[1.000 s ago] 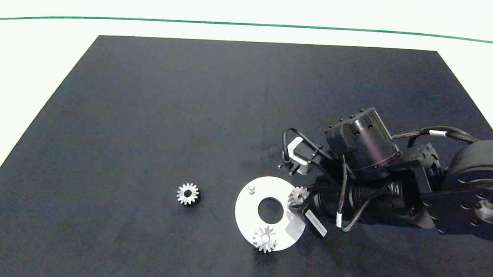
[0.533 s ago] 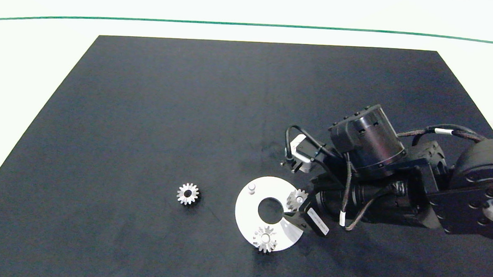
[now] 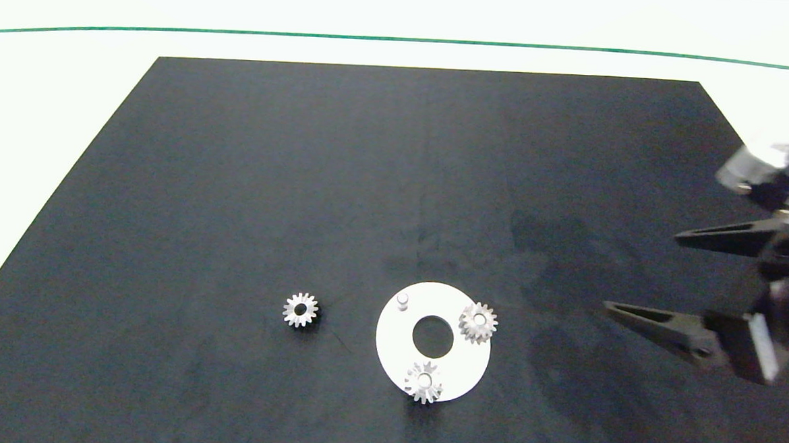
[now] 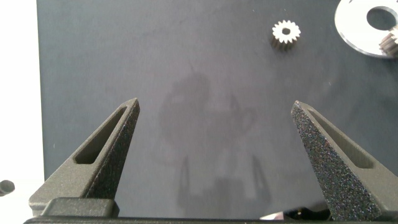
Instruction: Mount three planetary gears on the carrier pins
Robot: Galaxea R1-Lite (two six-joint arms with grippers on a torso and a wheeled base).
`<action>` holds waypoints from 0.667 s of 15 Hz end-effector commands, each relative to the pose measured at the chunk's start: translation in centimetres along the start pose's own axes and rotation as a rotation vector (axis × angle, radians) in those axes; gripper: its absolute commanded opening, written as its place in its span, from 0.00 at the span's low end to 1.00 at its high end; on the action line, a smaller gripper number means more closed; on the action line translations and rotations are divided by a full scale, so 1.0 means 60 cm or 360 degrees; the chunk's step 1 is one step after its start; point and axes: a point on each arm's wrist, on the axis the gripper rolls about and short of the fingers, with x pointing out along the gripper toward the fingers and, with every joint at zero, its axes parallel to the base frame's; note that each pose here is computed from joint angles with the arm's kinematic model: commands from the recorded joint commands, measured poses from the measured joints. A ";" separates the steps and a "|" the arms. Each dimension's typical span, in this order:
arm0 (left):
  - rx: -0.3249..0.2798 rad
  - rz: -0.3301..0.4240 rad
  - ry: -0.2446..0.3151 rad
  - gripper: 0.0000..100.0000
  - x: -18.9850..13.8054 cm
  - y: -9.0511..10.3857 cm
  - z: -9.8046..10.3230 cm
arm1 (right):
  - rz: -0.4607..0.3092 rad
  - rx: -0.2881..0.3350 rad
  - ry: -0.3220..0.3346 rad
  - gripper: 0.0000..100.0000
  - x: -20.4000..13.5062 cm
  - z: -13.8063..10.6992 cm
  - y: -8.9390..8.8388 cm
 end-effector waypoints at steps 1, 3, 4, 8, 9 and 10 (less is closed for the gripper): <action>0.0081 -0.0279 0.0190 1.00 0.078 0.006 0.019 | -0.0209 0.0124 -0.0106 1.00 -0.164 -0.108 -0.030; 0.0127 -0.0425 0.0230 1.00 0.134 -0.004 0.036 | -0.0269 0.0160 -0.0094 1.00 -0.185 -0.134 -0.028; 0.0144 -0.0426 0.0231 1.00 0.154 -0.007 0.040 | -0.0279 0.0165 -0.0095 1.00 -0.188 -0.140 -0.027; 0.0311 -0.0519 0.0213 1.00 0.236 -0.061 0.073 | -0.0308 0.0186 -0.0116 1.00 -0.197 -0.143 -0.028; 0.0333 -0.0533 0.0237 1.00 0.251 -0.075 0.076 | -0.0325 0.0222 -0.0125 1.00 -0.201 -0.147 -0.028; 0.0349 -0.0561 0.0231 1.00 0.260 -0.089 0.081 | -0.0325 0.0276 -0.0152 1.00 -0.206 -0.147 -0.028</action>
